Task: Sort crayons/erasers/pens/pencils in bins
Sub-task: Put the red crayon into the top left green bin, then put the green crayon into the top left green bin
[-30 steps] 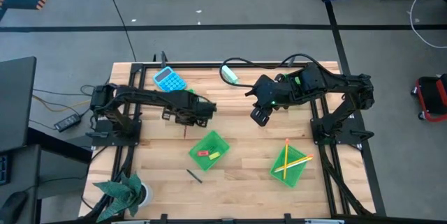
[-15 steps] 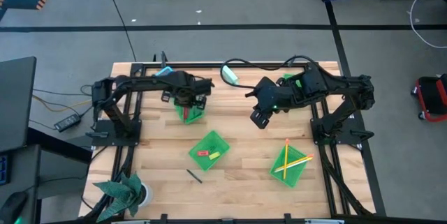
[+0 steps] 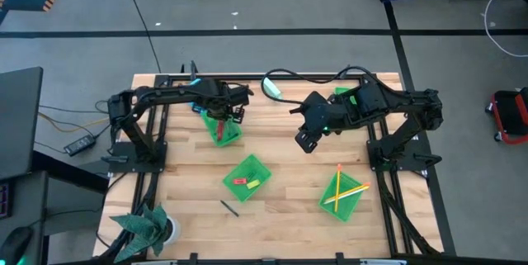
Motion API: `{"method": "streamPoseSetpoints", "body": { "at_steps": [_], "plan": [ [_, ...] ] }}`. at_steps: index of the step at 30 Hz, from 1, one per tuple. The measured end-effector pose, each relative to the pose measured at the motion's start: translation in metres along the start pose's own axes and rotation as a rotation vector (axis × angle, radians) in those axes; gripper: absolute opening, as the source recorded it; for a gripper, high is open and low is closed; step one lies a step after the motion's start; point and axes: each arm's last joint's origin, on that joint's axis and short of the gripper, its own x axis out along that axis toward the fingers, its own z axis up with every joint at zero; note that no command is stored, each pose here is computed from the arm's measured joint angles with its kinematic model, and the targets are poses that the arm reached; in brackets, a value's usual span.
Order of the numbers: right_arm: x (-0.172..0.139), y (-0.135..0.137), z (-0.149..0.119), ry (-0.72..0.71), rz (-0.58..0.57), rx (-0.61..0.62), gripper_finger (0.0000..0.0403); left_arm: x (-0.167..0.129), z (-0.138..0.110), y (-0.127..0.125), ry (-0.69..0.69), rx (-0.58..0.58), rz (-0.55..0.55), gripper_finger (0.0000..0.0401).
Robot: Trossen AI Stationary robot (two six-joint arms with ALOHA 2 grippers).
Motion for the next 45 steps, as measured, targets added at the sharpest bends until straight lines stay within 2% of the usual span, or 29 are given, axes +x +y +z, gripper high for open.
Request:
{"method": "streamPoseSetpoints", "body": {
  "at_steps": [4, 9, 19, 27, 35, 39, 45],
  "plan": [
    [0.0, 0.0, 0.0, 0.003, 0.003, 0.036, 0.0158, 0.012, -0.006, 0.003, 0.011, -0.002, 0.033, 0.0031],
    [0.0, 0.0, 0.0, 0.004, 0.003, 0.095, 0.0158, 0.032, -0.019, 0.008, 0.034, 0.003, 0.066, 0.0047],
    [-0.001, 0.002, -0.002, 0.008, 0.011, 0.156, 0.0158, 0.045, -0.02, 0.004, 0.014, 0.018, -0.009, 0.0034],
    [-0.001, 0.002, -0.002, 0.008, 0.01, 0.158, 0.0158, 0.057, -0.023, 0.003, 0.0, -0.007, -0.065, 0.0052],
    [-0.001, 0.002, -0.002, 0.018, 0.018, 0.159, 0.0158, 0.067, -0.024, 0.006, 0.03, -0.019, -0.097, 0.0042],
    [-0.001, 0.003, -0.003, 0.032, 0.03, 0.156, 0.0158, 0.066, -0.024, 0.005, 0.051, -0.015, -0.115, 0.0061],
    [-0.003, 0.006, -0.006, 0.038, 0.039, 0.142, 0.0158, 0.066, -0.027, 0.006, 0.105, -0.01, -0.133, 0.0119]
  ]
}}
